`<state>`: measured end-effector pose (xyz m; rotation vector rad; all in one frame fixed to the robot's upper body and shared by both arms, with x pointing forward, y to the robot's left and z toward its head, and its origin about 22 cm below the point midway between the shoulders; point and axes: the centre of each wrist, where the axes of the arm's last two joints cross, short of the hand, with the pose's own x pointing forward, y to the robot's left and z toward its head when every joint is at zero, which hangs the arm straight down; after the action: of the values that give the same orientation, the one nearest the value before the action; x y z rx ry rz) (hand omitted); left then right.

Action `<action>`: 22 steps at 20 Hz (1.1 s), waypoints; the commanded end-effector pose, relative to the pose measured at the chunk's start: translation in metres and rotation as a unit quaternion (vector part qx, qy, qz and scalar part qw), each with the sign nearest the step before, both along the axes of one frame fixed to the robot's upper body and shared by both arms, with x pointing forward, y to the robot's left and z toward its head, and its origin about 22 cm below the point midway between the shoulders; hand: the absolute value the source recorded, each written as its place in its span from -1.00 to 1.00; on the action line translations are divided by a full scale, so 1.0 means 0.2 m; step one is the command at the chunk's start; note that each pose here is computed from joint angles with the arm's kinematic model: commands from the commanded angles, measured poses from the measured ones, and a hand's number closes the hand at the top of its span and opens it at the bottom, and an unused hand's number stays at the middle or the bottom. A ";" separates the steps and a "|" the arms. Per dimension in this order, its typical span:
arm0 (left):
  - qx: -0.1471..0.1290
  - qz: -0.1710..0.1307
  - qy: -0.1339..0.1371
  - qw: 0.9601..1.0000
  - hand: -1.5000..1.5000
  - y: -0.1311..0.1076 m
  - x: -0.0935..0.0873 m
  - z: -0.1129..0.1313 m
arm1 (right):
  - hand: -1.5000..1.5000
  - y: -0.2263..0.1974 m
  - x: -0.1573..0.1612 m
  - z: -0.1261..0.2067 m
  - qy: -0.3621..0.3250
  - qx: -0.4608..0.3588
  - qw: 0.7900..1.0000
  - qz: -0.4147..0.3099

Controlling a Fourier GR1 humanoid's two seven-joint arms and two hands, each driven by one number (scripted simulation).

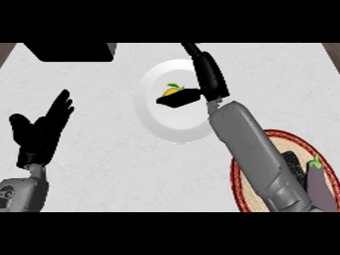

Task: Pick the lemon from the placemat and place it in the plate

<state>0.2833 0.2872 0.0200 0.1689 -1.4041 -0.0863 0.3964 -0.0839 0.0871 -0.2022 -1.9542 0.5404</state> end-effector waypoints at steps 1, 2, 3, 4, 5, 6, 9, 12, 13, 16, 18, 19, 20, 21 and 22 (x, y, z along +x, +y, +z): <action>-0.002 0.008 -0.006 1.000 0.00 -0.02 0.02 -0.02 | -1.00 -0.04 0.01 0.04 0.080 0.077 0.994 0.018; -0.003 0.005 0.008 1.000 0.00 -0.01 0.05 0.01 | -1.00 -0.05 -0.02 0.04 0.105 0.083 0.990 0.038; -0.011 0.019 0.008 1.000 0.00 0.03 -0.04 -0.03 | -1.00 -0.10 -0.01 0.10 0.112 0.088 0.988 0.058; -0.003 0.009 0.002 1.000 0.00 -0.01 0.06 0.03 | -1.00 -0.16 -0.02 -0.01 0.124 0.103 0.985 0.065; -0.007 0.004 0.007 1.000 0.00 0.05 0.03 0.00 | -1.00 -0.18 0.01 -0.01 0.132 0.103 0.984 0.063; -0.002 -0.001 0.001 1.000 0.00 -0.13 0.03 -0.03 | -1.00 -0.23 0.00 -0.05 0.128 0.102 0.985 0.060; -0.002 0.001 -0.008 1.000 0.00 0.00 -0.04 -0.05 | -1.00 -0.30 0.05 -0.09 0.125 0.103 0.985 0.060; 0.001 0.007 0.007 1.000 0.00 0.00 0.02 -0.06 | -1.00 -0.35 0.03 -0.07 0.093 0.103 0.989 0.058; 0.000 0.005 0.000 1.000 0.00 0.03 -0.05 -0.03 | -1.00 -0.48 0.00 -0.06 0.092 0.104 0.988 0.059; -0.006 -0.009 -0.005 1.000 0.00 -0.06 -0.04 -0.10 | -1.00 -0.52 0.07 -0.12 0.091 0.107 0.988 0.062; 0.006 0.007 0.000 1.000 0.00 -0.02 -0.04 0.02 | -1.00 -0.60 0.07 -0.09 0.096 0.098 0.989 0.052; 0.003 0.004 -0.002 1.000 0.00 0.03 0.03 -0.06 | -1.00 -0.65 0.12 -0.09 0.097 0.098 0.989 0.047; 0.000 0.001 0.011 1.000 0.00 -0.06 -0.04 0.02 | -1.00 -0.63 0.05 -0.09 0.091 0.100 0.990 0.047; -0.006 -0.005 -0.005 1.000 0.00 0.04 0.04 0.03 | -1.00 -0.59 0.07 -0.15 0.093 0.088 0.991 0.045; 0.002 0.004 -0.008 1.000 0.00 0.01 0.05 0.03 | -1.00 -0.60 0.08 -0.09 0.097 0.094 0.990 0.042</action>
<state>0.2862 0.2866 0.0205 0.1708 -1.4065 -0.0841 0.4098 -0.1965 0.0655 0.0661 -1.8204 0.4154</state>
